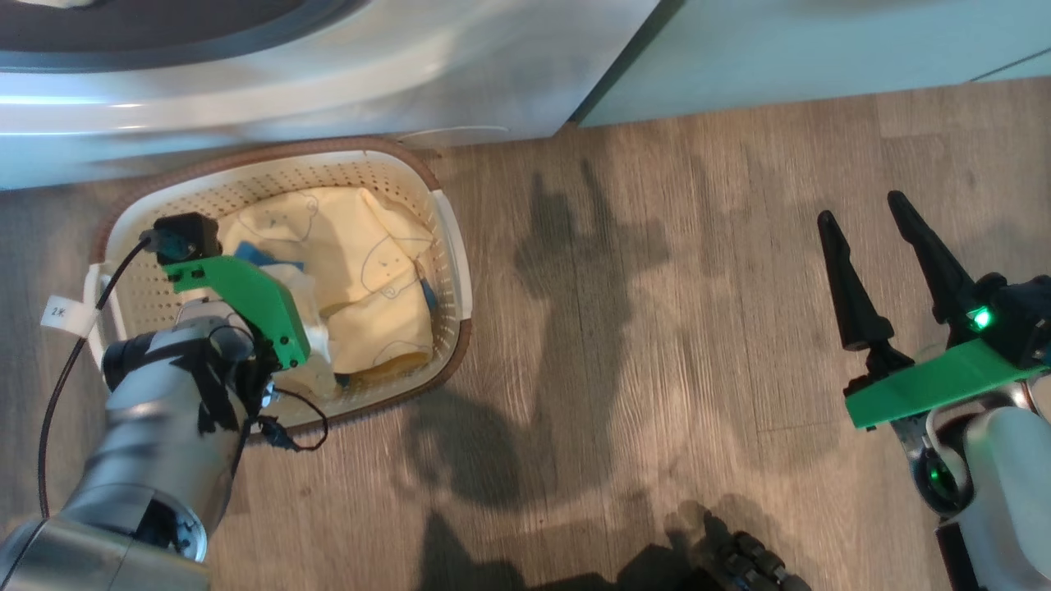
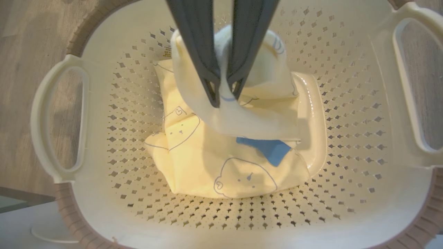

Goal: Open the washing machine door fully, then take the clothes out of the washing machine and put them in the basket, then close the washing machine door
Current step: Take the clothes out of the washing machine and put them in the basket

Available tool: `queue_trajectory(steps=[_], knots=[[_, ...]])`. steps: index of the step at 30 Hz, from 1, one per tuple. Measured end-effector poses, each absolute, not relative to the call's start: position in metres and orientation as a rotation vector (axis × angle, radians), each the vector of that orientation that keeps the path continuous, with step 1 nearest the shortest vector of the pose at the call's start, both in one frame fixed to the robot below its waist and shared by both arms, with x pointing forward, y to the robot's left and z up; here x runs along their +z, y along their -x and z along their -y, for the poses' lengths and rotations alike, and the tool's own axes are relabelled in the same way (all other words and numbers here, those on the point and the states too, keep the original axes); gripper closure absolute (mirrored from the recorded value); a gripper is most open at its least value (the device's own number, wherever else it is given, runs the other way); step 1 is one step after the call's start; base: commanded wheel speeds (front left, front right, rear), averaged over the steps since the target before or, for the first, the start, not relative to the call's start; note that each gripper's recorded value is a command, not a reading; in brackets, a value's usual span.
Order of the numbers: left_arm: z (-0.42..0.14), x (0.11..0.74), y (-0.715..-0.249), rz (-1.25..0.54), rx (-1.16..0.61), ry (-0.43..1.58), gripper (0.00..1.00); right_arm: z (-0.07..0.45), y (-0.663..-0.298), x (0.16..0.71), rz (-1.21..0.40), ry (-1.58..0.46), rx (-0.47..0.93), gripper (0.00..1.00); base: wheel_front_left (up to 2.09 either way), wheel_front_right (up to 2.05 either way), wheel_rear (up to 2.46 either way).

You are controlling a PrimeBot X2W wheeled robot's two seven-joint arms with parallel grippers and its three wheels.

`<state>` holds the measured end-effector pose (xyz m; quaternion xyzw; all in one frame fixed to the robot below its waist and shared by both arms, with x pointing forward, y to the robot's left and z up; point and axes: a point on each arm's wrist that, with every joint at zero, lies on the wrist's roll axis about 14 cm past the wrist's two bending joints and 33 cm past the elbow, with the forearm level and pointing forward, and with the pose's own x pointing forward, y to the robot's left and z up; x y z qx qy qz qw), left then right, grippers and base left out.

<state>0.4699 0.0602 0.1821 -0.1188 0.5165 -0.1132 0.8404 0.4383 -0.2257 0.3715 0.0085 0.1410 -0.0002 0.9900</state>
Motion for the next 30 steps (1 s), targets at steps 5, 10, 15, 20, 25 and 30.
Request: queue_trajectory(steps=[5,10,15,20,25,30], knots=[[-0.063,0.172,-0.464,-1.124,-0.218,0.235,0.26,0.227,-0.44,0.367,-0.293,-0.015,-0.005,0.0,0.0,0.0,0.0],[-0.069,0.178,-0.468,-1.09,-0.205,0.229,0.0,0.224,-0.442,0.37,-0.282,-0.021,0.003,0.0,0.0,0.0,0.0],[-0.073,0.199,-0.479,-1.001,-0.204,0.225,0.0,0.22,-0.444,0.383,-0.249,-0.028,0.013,0.0,0.0,0.0,0.0],[-0.077,0.229,-0.486,-0.887,-0.236,0.195,0.0,0.216,-0.442,0.4,-0.209,-0.035,0.022,0.0,0.0,0.0,0.0],[-0.086,0.263,-0.488,-0.77,-0.246,0.173,0.0,0.211,-0.423,0.408,-0.205,-0.05,0.027,0.0,0.0,0.0,0.0],[-0.092,0.305,-0.494,-0.643,-0.252,0.173,0.0,0.207,-0.411,0.424,-0.169,-0.06,0.034,0.0,0.0,0.0,0.0]])
